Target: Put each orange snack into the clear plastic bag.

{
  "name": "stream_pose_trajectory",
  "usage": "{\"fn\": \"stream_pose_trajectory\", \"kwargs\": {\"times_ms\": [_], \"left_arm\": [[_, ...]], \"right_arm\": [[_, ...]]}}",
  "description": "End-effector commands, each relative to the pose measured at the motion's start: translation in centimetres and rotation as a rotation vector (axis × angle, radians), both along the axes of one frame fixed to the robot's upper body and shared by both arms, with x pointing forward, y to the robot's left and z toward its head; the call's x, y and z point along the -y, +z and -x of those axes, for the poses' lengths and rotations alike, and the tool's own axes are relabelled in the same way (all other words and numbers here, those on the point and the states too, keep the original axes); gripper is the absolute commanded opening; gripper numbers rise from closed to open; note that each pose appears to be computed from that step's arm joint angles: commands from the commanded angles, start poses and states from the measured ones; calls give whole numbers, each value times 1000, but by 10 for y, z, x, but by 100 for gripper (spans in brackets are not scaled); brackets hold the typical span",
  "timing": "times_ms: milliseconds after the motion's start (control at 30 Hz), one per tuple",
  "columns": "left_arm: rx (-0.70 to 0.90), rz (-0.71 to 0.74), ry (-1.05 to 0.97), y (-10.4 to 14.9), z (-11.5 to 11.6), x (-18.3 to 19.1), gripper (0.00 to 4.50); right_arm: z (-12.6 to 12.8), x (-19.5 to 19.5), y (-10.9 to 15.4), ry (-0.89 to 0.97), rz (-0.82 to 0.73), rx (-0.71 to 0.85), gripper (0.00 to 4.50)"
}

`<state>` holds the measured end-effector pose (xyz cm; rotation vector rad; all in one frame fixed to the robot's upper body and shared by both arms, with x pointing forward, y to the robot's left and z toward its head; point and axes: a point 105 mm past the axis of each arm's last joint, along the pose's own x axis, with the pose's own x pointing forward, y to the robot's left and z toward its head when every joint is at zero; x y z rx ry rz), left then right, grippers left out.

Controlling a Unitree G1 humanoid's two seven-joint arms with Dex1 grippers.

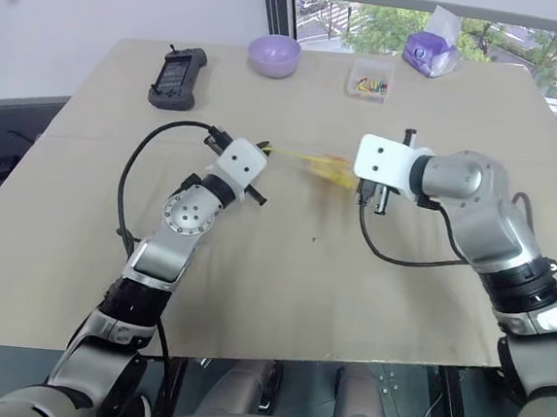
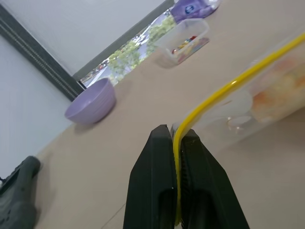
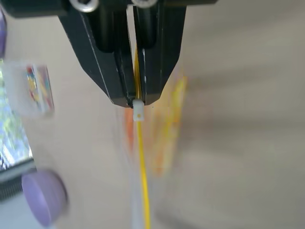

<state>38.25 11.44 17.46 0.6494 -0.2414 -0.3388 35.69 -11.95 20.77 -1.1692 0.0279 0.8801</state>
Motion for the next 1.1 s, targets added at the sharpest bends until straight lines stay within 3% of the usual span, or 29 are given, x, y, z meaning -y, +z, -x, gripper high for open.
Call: {"fn": "stream_pose_trajectory", "kwargs": {"times_ms": [33,367,533,700,900,1100], "left_arm": [[56,23,124,18,-6,-35,0],[104,75,40,41,-22,-5,0],[59,100,-66,33,-12,11,0],[29,81,-99,22,-6,15,0],[-76,55,-297,1,19,34,0],[-242,29,-627,-23,76,62,0]], "right_arm": [[-3,31,19,-106,-10,40,6],[-18,23,50,-125,-95,168,6],[-16,23,46,-118,-97,144,6],[0,15,27,-60,-136,0,6],[8,15,12,-56,-124,-71,6],[8,19,10,-75,-110,-77,6]]}}
